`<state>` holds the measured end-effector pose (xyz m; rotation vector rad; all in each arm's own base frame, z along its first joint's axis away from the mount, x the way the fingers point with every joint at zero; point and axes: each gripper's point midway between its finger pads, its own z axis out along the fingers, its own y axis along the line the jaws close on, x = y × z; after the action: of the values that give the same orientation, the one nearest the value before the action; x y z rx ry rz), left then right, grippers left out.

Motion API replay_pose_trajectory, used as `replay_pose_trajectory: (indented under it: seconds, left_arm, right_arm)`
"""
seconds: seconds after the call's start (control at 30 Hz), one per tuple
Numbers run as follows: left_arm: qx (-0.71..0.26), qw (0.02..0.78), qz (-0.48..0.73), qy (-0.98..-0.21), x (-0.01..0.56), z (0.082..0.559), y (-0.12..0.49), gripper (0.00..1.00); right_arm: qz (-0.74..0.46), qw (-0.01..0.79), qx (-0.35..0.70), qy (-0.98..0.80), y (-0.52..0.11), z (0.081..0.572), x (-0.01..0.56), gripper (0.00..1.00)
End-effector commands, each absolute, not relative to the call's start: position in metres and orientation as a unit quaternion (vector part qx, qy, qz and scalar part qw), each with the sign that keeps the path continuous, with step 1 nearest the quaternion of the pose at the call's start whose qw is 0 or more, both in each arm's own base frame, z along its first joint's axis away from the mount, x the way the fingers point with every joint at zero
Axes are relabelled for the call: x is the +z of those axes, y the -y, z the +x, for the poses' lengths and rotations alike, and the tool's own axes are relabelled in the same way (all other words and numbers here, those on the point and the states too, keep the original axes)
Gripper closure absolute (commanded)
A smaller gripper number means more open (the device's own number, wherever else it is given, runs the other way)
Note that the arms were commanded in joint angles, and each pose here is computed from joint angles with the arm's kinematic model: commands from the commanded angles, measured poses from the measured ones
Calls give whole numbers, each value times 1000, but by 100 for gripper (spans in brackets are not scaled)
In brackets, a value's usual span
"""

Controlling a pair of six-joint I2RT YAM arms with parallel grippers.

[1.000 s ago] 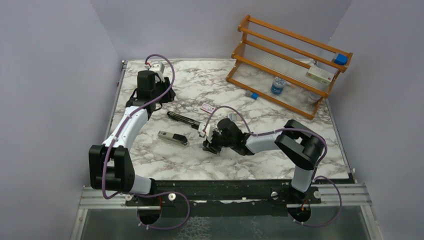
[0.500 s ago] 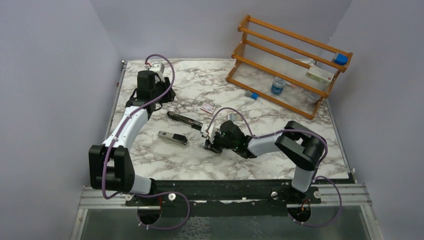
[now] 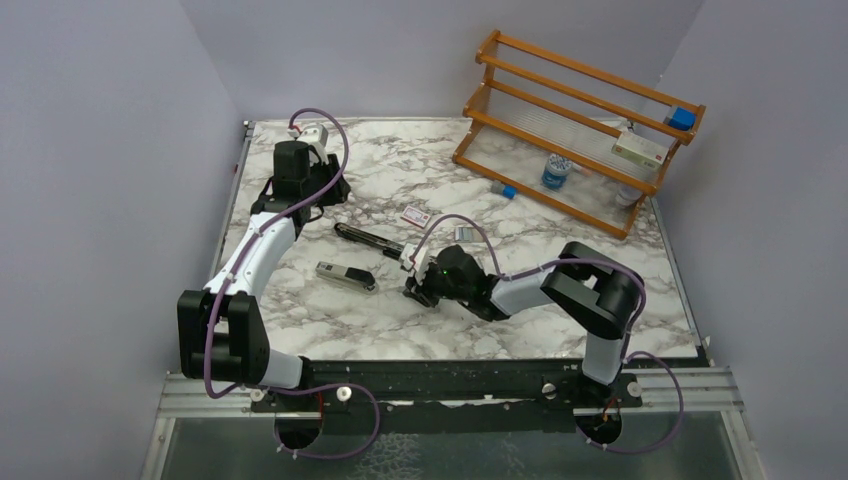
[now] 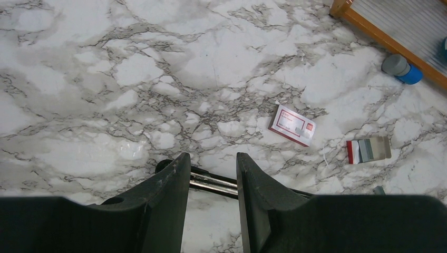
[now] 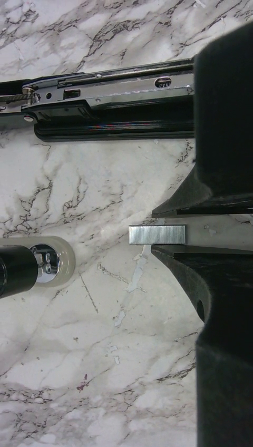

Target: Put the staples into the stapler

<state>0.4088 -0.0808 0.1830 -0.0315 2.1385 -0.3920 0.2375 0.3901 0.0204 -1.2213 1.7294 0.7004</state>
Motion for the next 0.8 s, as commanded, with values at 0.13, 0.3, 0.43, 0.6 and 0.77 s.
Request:
replay_pose_trajectory:
  seconds: [0.13,0.3,0.43,0.6,0.77]
  left_arm:
    - [-168,485,-10,-858,198,412,81,59]
    - [-170,484,-8,-859,197,412,82,59]
    - [-170,483,-9,-859,197,412,81,59]
    - [-172,483,-9,-859,197,413,82,59]
    - [-169,483,-10,-859,197,413,80,59]
  right_arm:
    - [-559,378,222,-704,-352,217,-33,73]
    - [-567,368,230,-700,-349,210,-31,71]
    - [-565,363,234,-703,-347,207,-33,71]
    - [-561,358,236,-708,-348,207,-38,78]
    - [-552,373,248,-703,-355,209,-22,90]
